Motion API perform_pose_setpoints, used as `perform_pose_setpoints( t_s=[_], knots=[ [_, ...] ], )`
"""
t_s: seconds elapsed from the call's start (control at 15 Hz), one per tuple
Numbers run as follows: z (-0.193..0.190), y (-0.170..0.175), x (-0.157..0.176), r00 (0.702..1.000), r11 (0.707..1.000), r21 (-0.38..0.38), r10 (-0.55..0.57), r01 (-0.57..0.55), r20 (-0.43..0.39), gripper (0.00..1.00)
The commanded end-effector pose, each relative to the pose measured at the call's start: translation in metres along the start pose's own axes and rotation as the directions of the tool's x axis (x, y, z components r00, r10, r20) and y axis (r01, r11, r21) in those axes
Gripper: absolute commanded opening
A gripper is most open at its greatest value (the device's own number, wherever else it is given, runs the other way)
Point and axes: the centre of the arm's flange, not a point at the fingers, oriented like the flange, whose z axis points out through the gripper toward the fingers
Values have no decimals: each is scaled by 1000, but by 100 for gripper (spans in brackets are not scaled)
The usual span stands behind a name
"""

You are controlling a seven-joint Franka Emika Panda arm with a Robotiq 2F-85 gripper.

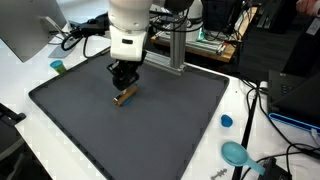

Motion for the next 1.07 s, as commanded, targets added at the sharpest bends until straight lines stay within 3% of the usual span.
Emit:
perform_pose_setpoints(
  t_s=[0.0,1.0],
  knots=[
    [53,2,7,999,998,63,-3,0,48,22],
    [68,9,3,992,991,106,68,-80,110,22]
  ],
)
